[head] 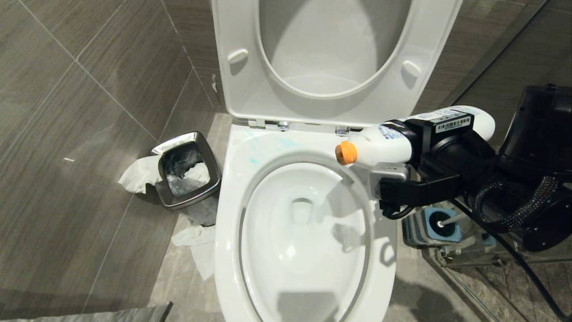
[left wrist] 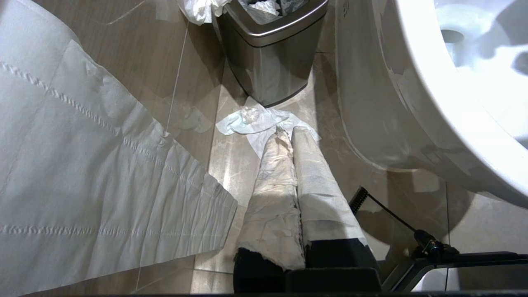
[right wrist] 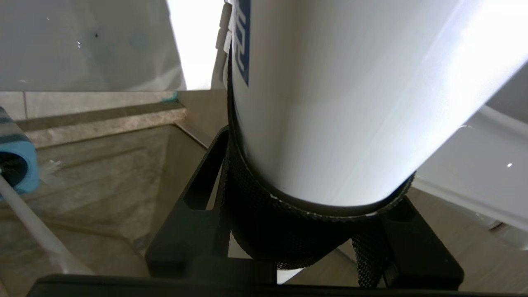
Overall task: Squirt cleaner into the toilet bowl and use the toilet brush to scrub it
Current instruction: Pour in the cleaning agent
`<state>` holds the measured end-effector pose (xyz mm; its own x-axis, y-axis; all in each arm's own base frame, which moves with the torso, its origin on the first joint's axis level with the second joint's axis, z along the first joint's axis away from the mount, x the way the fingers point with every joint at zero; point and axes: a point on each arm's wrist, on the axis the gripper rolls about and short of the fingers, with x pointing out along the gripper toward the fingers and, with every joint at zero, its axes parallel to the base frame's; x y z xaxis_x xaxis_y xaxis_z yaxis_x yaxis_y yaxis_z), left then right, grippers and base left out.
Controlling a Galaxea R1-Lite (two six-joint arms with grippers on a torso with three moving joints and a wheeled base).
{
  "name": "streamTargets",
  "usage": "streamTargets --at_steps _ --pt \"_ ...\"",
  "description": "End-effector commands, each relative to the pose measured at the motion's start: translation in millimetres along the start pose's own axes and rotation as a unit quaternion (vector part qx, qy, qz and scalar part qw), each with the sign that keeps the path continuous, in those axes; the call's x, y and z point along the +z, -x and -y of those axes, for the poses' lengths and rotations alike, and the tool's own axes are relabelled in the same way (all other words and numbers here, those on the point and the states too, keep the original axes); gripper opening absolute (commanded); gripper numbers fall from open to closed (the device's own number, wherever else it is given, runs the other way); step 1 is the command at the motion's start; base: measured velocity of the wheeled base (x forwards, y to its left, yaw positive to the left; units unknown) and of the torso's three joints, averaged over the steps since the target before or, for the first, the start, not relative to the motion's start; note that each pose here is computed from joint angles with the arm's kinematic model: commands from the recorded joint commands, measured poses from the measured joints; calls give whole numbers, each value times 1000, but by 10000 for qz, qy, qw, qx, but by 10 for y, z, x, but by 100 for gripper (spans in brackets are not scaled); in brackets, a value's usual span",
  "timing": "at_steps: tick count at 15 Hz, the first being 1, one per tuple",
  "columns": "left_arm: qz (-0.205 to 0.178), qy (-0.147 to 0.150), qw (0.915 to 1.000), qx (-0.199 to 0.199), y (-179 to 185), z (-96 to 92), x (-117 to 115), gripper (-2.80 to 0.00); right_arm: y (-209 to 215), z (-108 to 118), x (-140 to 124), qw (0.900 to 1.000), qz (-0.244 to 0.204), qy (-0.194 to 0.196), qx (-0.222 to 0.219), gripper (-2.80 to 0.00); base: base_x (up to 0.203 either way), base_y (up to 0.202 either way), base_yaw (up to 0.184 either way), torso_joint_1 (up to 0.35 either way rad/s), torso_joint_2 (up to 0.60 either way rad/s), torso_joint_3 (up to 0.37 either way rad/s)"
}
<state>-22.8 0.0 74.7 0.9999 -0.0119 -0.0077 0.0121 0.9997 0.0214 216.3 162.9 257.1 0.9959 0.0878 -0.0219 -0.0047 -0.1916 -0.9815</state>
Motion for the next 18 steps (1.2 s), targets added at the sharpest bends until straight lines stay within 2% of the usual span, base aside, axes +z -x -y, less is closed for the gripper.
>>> streamTargets --at_steps 1,7,10,15,18 --pt "-15 -1 10000 -2 -2 0 -4 -280 -30 -6 23 9996 -20 278 14 -280 0 0 0 0 0 0" --pt "-15 0 10000 -2 -2 0 -4 -280 -43 96 7 9950 -203 978 -77 -280 0 0 0 0 0 0" --pt "-15 -8 10000 -2 -2 0 -4 -280 -29 125 -13 9894 -377 1398 -54 -280 0 0 0 0 0 0" --pt "-15 -8 10000 -2 -2 0 -4 -280 -50 204 -12 9847 -481 1672 -113 -280 0 0 0 0 0 0" --pt "-15 0 10000 -2 -2 0 -4 -280 -113 233 31 9849 -480 1660 -145 -280 0 0 0 0 0 0"
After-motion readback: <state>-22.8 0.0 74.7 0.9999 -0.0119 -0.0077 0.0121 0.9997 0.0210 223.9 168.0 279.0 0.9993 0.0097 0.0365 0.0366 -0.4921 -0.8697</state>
